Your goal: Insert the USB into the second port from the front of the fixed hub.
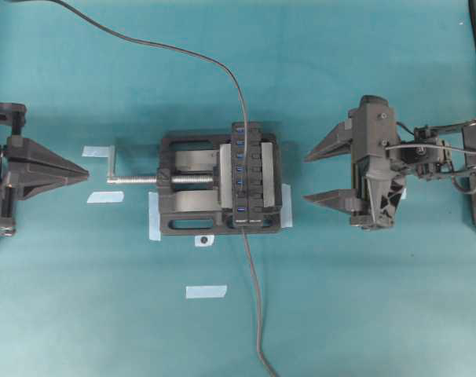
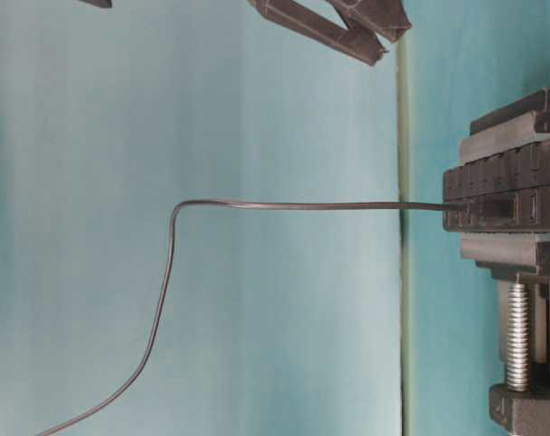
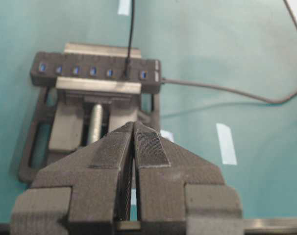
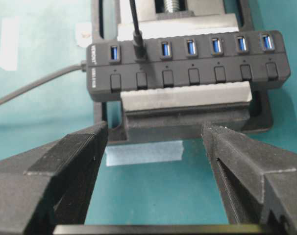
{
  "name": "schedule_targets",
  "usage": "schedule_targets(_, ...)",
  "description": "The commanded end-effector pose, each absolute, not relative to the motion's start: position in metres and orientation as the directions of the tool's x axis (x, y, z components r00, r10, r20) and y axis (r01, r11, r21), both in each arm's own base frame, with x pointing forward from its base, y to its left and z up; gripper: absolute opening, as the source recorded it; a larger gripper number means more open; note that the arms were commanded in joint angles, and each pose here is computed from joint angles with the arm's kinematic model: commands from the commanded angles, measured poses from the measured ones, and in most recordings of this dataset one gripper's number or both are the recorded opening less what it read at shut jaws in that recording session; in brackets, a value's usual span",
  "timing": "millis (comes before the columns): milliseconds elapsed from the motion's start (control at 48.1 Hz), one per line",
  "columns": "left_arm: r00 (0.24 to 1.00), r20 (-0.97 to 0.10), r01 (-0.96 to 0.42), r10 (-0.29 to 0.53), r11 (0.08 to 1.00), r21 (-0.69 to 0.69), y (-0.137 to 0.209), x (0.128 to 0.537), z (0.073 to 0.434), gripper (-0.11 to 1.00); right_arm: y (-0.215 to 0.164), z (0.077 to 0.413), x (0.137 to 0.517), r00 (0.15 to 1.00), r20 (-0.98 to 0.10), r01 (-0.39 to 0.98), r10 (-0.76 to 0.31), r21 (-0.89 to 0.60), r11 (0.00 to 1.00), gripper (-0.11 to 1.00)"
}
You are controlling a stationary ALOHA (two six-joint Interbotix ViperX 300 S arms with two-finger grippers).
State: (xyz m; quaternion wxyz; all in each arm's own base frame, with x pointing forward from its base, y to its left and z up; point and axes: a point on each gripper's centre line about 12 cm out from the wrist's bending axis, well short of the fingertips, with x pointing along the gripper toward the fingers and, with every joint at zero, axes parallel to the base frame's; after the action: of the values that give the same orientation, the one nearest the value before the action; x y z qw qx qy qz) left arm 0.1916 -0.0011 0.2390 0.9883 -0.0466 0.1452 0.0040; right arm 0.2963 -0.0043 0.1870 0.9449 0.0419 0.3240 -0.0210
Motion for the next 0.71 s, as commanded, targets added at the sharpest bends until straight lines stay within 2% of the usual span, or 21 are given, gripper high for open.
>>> schedule_targets(0, 0.961, -0.276, -0.021, -0.004, 0.996, -0.088, -0.0008, 0.1933, 0.2427, 0.0, -0.0038, 0.1939, 0.2996, 0.806, -0.592, 0.07, -0.011, 0.077, 0.995, 0.87)
schedule_targets(686, 0.967, -0.253, -0.02, -0.004, 0.996, -0.092, -0.0009, 0.1935, 0.2431, 0.0, -0.0038, 0.1913, 0.2977, 0.801, -0.598, 0.072, -0.011, 0.078, 0.994, 0.87)
